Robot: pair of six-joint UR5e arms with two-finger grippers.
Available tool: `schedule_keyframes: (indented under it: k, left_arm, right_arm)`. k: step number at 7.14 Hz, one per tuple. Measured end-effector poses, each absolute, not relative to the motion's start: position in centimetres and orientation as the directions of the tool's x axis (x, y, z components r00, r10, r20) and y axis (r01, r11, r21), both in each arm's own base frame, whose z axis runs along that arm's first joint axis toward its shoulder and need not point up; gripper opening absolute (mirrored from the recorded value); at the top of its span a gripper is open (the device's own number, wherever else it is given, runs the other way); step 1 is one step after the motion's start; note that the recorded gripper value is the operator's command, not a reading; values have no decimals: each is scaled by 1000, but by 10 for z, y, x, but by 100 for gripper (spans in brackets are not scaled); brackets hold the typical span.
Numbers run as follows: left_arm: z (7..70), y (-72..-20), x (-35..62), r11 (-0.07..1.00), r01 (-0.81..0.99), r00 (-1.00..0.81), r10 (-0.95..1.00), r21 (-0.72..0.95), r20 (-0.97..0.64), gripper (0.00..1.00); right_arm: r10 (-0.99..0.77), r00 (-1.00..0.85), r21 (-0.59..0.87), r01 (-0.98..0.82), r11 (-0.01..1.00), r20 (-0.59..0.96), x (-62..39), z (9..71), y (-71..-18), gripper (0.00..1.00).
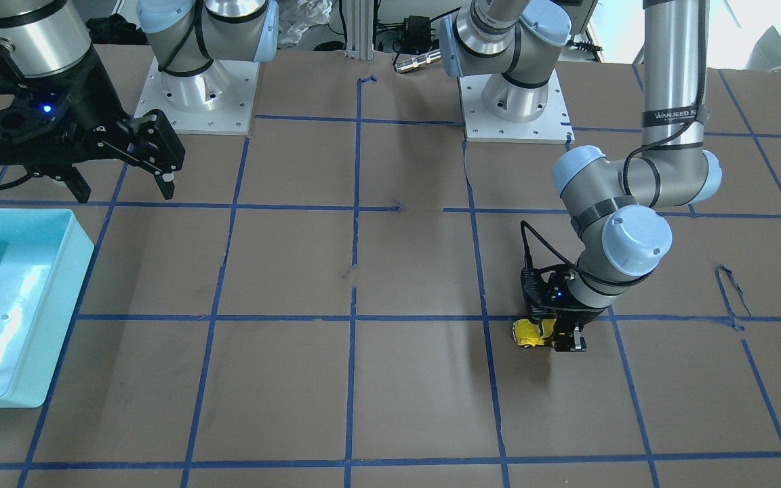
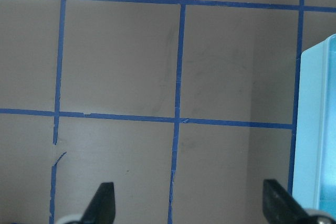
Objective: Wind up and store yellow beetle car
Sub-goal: 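Drag the car backward toward the robot with the left gripper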
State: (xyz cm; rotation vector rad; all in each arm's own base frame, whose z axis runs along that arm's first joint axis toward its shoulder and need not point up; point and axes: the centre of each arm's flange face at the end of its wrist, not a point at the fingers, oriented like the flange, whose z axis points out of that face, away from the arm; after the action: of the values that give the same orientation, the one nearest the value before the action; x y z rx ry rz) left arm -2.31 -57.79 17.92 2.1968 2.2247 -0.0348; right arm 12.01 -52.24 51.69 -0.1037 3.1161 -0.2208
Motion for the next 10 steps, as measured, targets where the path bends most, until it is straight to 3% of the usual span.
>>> schedule_keyframes:
  k: [4, 6, 8, 10]
  left_arm:
    - [178, -573, 28, -18, 1000, 18, 999, -2, -30, 43]
    - [178, -570, 55, -29, 1000, 29, 999, -1, -28, 58]
    - [177, -567, 72, -16, 1000, 16, 1000, -2, -24, 88]
    - [183, -567, 76, -4, 1000, 4, 999, 2, -36, 91]
  right_arm:
    - [-68, -998, -139, -65, 988, -14, 120, 516, -522, 100]
    - [-68, -998, -139, -65, 988, -14, 120, 515, -522, 100]
    - [-68, -998, -139, -65, 988, -14, 120, 515, -521, 100]
    - [-67, -998, -139, -64, 988, -14, 120, 515, -521, 100]
